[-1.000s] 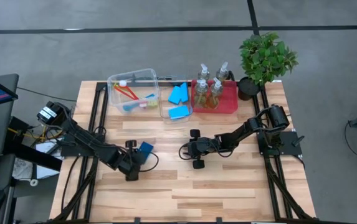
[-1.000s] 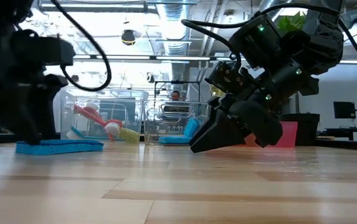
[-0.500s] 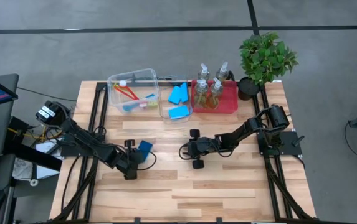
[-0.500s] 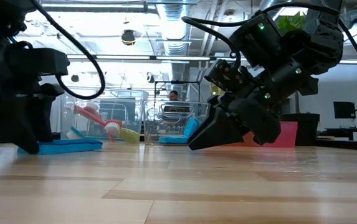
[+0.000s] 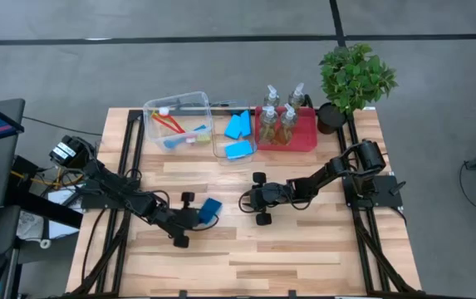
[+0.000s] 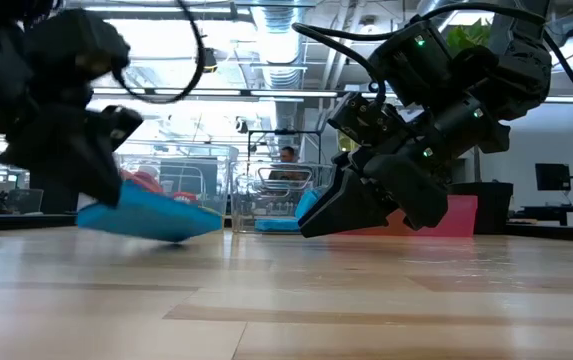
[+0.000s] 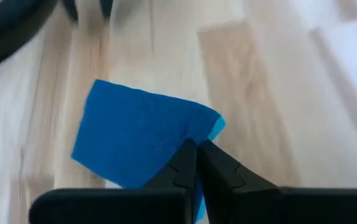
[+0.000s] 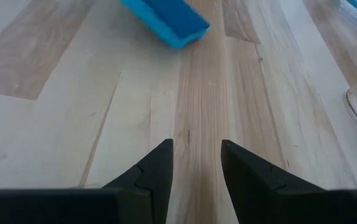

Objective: Pick & Place Kitchen Sink Supplies
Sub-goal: Put the blue sponge into the transparent bin

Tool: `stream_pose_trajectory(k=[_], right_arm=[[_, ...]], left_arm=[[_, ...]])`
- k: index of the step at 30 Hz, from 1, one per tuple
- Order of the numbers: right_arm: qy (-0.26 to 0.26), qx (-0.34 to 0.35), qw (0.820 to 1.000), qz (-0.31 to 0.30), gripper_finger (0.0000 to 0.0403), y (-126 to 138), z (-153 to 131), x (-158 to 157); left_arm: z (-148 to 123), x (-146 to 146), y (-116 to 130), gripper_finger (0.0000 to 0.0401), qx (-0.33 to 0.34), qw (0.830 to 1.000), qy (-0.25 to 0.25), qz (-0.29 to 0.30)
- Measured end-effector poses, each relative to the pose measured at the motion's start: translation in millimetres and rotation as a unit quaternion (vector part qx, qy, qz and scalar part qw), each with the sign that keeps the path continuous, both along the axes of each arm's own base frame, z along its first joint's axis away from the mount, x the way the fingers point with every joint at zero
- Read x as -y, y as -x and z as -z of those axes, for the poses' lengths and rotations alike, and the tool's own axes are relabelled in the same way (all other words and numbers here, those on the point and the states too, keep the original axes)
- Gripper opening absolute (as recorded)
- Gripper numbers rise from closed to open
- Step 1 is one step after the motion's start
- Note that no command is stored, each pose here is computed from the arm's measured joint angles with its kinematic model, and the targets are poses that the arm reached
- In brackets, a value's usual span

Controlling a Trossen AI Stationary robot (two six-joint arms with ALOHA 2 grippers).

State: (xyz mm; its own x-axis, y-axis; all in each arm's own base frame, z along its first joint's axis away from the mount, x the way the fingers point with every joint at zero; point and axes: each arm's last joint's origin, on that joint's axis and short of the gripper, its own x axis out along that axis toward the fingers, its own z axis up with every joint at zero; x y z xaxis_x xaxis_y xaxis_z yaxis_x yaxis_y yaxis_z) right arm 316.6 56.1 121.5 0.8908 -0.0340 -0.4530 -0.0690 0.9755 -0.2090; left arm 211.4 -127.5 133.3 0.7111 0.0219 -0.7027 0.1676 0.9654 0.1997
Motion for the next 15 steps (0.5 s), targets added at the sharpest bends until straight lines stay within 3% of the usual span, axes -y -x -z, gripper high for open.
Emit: stream_pose_trajectory(k=[5, 15], right_arm=[[-0.005, 0.0, 1.0, -0.009, 0.0124, -0.1, -0.1, -0.7], [-0.014, 0.01, 1.0, -0.024, 0.0122, -1.0, -2.0, -2.0]], left_arm=[[-7.0, 4.0, -6.2, 0.0008, 0.046, 0.998, -0.01, 0.032], [-9.1, 4.9, -7.6, 0.0007, 0.057, 0.998, -0.013, 0.038]])
